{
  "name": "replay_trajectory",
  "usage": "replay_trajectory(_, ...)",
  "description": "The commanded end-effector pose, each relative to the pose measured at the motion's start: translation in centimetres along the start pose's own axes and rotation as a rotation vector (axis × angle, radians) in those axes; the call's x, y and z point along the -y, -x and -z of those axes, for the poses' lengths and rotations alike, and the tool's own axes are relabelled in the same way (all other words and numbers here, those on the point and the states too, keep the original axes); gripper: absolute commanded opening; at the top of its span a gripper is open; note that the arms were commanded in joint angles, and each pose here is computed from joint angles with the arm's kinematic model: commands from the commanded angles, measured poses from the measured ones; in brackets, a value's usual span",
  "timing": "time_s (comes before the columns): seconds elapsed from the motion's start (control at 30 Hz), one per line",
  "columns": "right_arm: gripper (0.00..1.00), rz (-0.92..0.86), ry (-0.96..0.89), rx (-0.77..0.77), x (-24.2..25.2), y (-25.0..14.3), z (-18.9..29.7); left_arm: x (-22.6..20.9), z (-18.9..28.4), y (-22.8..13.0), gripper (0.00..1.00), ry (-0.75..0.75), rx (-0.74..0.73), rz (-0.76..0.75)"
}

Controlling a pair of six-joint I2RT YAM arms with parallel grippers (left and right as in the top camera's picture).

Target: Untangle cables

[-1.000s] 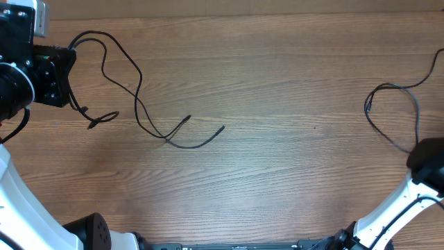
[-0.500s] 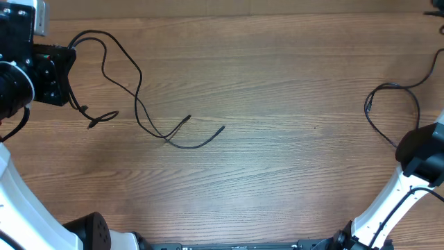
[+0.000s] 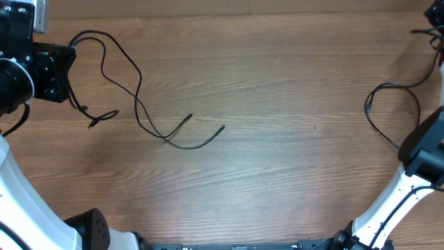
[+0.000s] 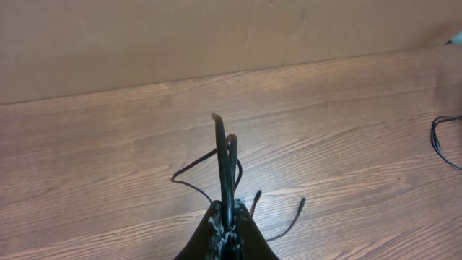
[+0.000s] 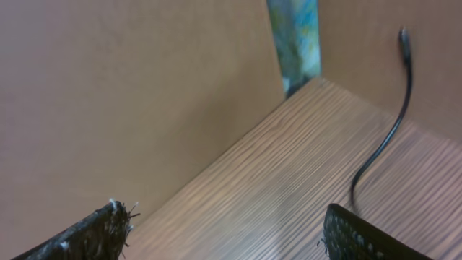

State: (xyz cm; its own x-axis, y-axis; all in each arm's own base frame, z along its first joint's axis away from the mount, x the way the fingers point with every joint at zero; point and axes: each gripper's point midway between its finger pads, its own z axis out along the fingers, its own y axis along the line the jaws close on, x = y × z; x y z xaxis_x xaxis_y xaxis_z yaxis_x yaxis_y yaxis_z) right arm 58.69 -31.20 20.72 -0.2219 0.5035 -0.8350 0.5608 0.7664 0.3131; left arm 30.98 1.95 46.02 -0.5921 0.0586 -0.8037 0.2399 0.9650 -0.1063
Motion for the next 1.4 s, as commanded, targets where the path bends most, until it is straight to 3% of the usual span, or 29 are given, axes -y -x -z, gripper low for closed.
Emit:
replay_trajectory(0.0, 0.84, 0.162, -0.076, -0.064, 3.9, -3.6, -2.9, 0.0, 0.1, 0.2, 0.04, -0.011, 0.010, -0.008)
replay_trajectory(0.3, 0.84, 0.101, -0.240, -0.273, 14.6, -12.3, -6.3, 1.0, 0.1, 0.5, 0.04, -0.068, 0.028, -0.005)
replay_trajectory(0.53, 0.76, 0.090, -0.259, -0.315, 16.1, -14.2, -6.7, 1.1, 0.1, 0.5, 0.04, -0.070, 0.028, 0.014)
replay_trajectory(0.57, 0.68, 0.091, -0.259, -0.315, 16.1, -14.2, -6.7, 1.1, 0.1, 0.5, 0.04, -0.075, 0.029, 0.018)
replay_trajectory(0.6, 0.40, 0.090, -0.260, -0.318, 16.1, -14.3, -6.7, 1.4, 0.1, 0.6, 0.04, -0.084, 0.030, 0.014)
replay_trajectory(0.63, 0.31, 0.089, -0.261, -0.322, 16.1, -14.4, -6.6, 1.4, 0.1, 0.6, 0.04, -0.085, 0.030, 0.013)
replay_trajectory(0.67, 0.28, 0.089, -0.262, -0.325, 16.1, -14.5, -6.6, 1.5, 0.1, 0.6, 0.04, -0.087, 0.030, 0.012)
replay_trajectory(0.73, 0.08, 0.089, -0.263, -0.334, 16.2, -14.7, -6.5, 1.7, 0.0, 0.6, 0.04, -0.093, 0.029, 0.008)
replay_trajectory(0.83, 0.04, 0.087, -0.265, -0.366, 16.1, -15.1, -6.1, 2.2, -0.1, 0.6, 0.04, -0.105, 0.026, -0.002)
replay_trajectory(0.9, 0.04, 0.091, -0.260, -0.366, 15.2, -14.1, -5.2, 2.2, -0.1, 0.6, 0.04, -0.106, 0.026, -0.002)
replay_trajectory(1.17, 0.04, 0.033, -0.168, -0.197, 7.2, -1.7, 3.9, 2.1, -0.2, 0.6, 0.04, -0.106, 0.024, 0.000)
replay_trajectory(1.37, 0.04, -0.002, -0.043, -0.267, 2.6, 0.2, 11.5, 1.8, -0.7, 0.5, 0.04, -0.106, 0.013, -0.002)
